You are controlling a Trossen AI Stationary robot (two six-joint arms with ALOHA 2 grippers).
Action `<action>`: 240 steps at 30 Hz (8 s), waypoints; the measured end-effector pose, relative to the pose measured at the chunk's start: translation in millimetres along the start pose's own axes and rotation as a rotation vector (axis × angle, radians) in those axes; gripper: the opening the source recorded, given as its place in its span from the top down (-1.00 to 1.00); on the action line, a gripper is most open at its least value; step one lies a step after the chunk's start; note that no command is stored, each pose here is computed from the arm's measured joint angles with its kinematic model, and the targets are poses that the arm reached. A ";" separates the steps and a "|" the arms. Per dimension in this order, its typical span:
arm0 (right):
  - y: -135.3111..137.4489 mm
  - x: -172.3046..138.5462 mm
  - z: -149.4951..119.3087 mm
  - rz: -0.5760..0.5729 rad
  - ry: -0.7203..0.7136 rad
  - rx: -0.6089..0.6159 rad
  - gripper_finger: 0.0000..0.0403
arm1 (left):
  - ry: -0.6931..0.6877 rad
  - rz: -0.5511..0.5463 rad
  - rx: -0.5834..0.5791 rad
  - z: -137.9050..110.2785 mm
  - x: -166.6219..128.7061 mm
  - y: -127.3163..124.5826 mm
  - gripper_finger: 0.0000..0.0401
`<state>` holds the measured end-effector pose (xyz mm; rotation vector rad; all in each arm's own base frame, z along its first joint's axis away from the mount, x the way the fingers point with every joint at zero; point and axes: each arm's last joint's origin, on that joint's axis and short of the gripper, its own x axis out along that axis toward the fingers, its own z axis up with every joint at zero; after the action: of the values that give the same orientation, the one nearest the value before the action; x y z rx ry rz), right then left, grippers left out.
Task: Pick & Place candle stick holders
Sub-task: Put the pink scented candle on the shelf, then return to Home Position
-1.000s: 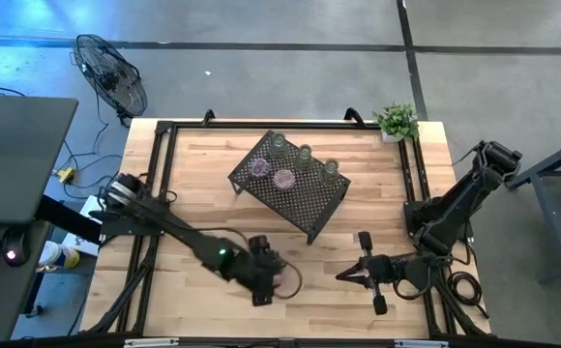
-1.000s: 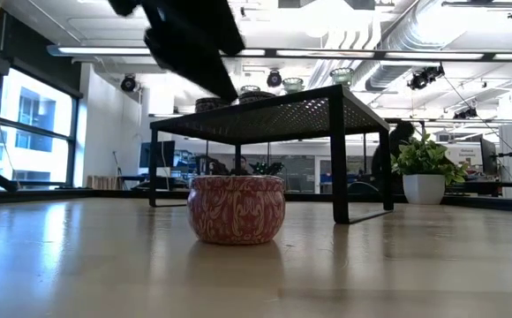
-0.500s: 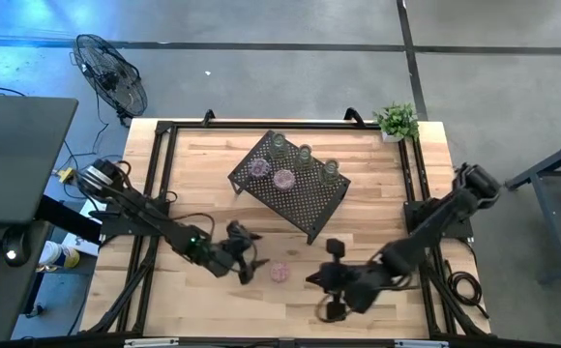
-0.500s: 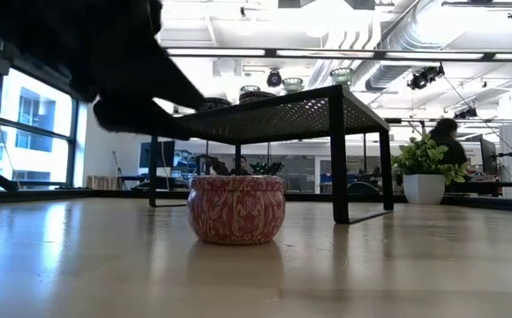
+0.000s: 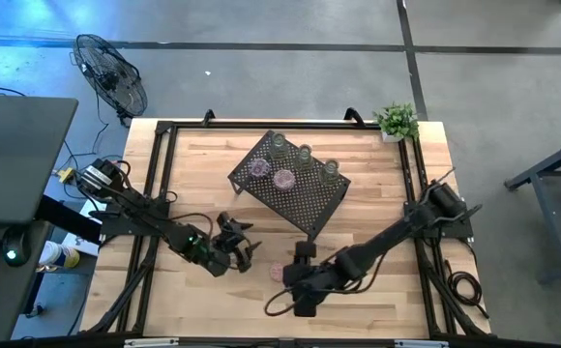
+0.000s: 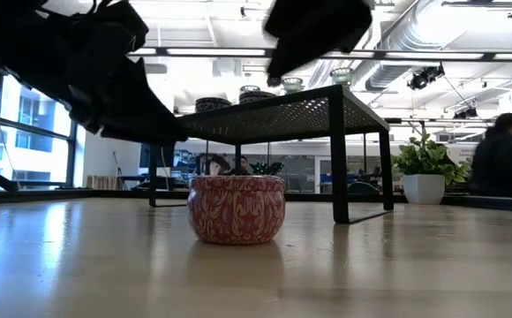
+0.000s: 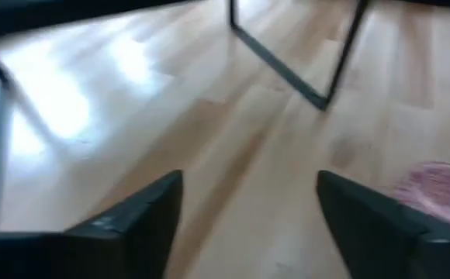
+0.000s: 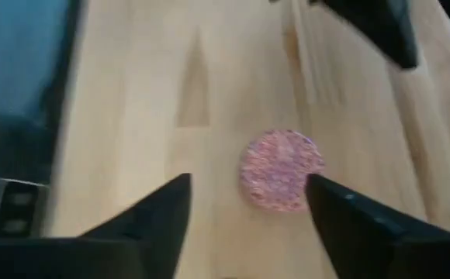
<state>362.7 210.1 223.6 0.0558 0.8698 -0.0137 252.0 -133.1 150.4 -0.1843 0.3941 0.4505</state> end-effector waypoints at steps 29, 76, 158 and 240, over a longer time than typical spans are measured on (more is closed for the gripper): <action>-28.3 78.3 -3.9 -0.050 0.103 -0.067 -0.74 | 0.022 0.062 -0.100 -21.5 -2.0 18.1 0.80; -167.2 -66.5 44.4 -0.446 0.089 0.514 -0.41 | 0.003 0.070 -0.110 -20.2 -1.9 17.7 0.80; -144.6 -108.9 33.3 -0.533 0.018 0.318 -0.53 | 0.010 0.062 -0.099 -21.7 -3.7 16.5 0.80; -263.0 -132.5 -227.0 -0.270 -0.865 0.049 1.00 | -0.385 -0.485 0.043 2.2 -81.9 191.9 0.80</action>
<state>94.9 -41.5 167.3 -0.0239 0.0064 -0.2922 97.3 5.7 169.3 -0.1410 -0.0250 -0.0061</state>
